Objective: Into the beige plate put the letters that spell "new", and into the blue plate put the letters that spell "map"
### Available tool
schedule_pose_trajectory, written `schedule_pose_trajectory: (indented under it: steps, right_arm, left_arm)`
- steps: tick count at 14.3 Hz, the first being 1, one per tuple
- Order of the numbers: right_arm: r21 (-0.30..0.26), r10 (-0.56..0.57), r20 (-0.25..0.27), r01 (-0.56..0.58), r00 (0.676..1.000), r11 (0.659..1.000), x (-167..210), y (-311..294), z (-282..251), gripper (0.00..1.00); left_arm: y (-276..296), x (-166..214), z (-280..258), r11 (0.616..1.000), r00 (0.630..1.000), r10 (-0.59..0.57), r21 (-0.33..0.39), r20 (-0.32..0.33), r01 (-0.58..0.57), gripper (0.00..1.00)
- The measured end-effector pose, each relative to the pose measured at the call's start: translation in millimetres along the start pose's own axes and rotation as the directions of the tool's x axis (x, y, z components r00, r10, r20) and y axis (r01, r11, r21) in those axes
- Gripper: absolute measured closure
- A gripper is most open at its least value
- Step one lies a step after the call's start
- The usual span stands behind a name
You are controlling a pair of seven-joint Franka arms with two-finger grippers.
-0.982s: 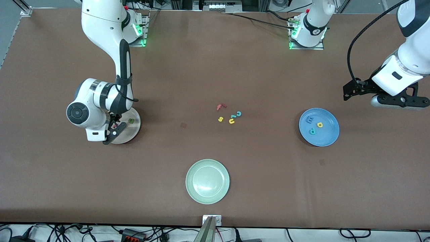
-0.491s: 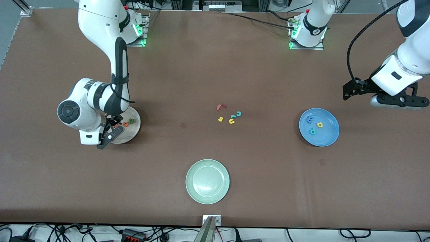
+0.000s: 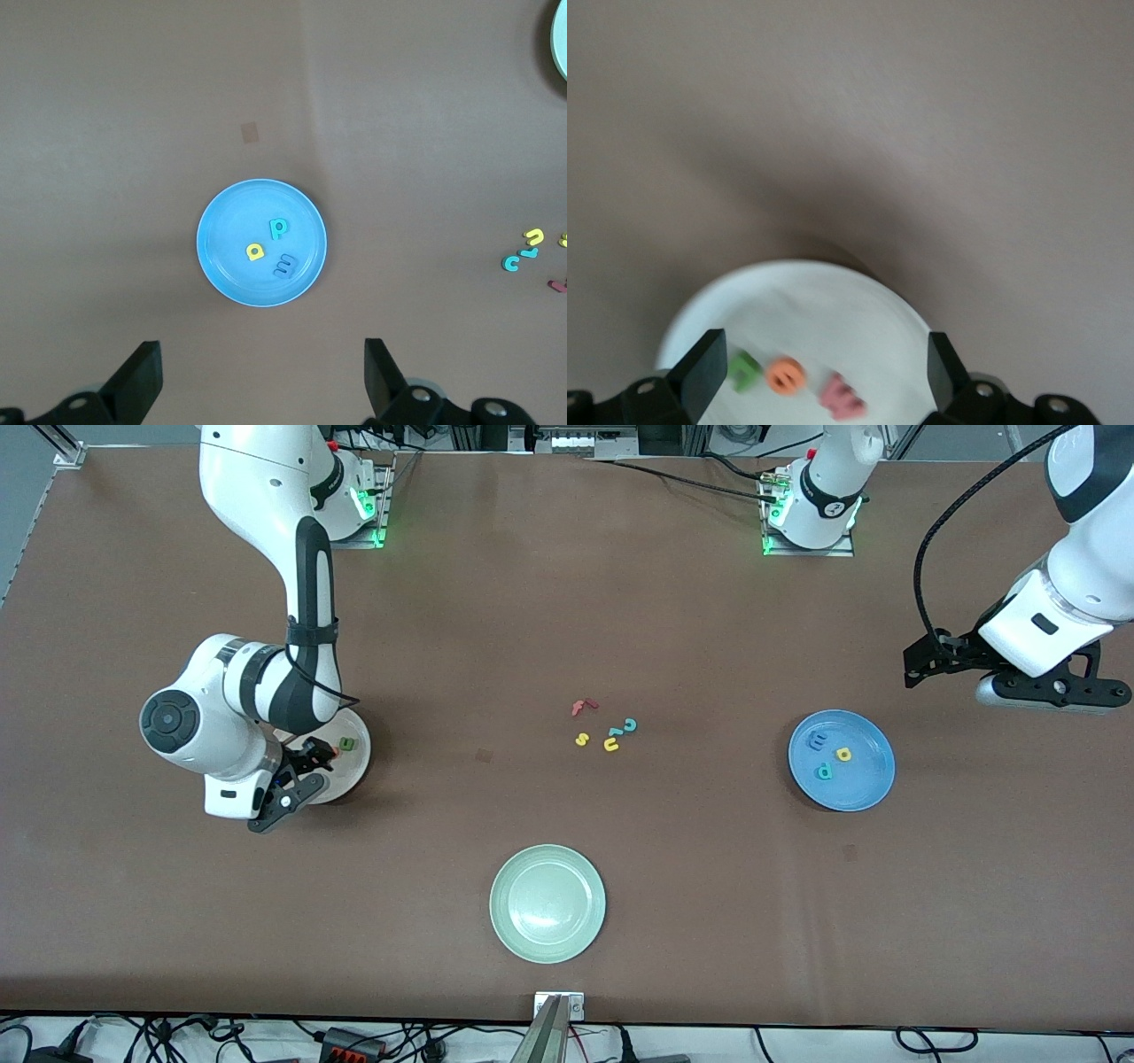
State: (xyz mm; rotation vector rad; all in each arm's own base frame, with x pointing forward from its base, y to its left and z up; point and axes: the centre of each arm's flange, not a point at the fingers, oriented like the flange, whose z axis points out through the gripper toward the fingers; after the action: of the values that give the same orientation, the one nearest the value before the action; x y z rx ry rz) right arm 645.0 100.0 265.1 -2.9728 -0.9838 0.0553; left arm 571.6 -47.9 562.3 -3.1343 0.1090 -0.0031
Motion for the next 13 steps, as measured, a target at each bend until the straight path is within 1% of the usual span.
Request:
schedule_pose_trajectory:
  steps: [3,5,9,10,12,13]
  right_arm:
    - [0.043,0.127,-0.001,-0.127,0.992,0.991,16,-25,-7,0.0]
    - [0.056,0.214,0.004,-0.214,0.977,0.975,23,-40,-19,0.0]
    - [0.022,0.362,0.002,-0.362,0.932,0.932,32,-68,-60,0.0]
    - [0.023,0.392,0.004,-0.392,0.92,0.919,35,-77,-73,0.0]
    - [0.038,0.446,0.022,-0.446,0.895,0.894,37,-84,-102,0.0]
    - [0.029,0.47,0.031,-0.471,0.882,0.882,37,-82,-118,0.0]
  left_arm:
    - [0,0,0,1.0,1.0,0.0,0.0,0.0,0.0,0.0]
    - [0,0,0,1.0,1.0,0.001,0.0,0.0,-0.001,0.0]
    - [1,0,0,1.0,1.0,0.001,0.0,0.0,-0.001,0.0]
    - [1,0,0,1.0,1.0,0.001,0.0,0.0,-0.001,0.0]
    - [1,0,0,1.0,1.0,0.001,0.0,0.0,-0.001,0.0]
    - [1,0,0,1.0,1.0,0.001,0.0,0.0,-0.001,0.0]
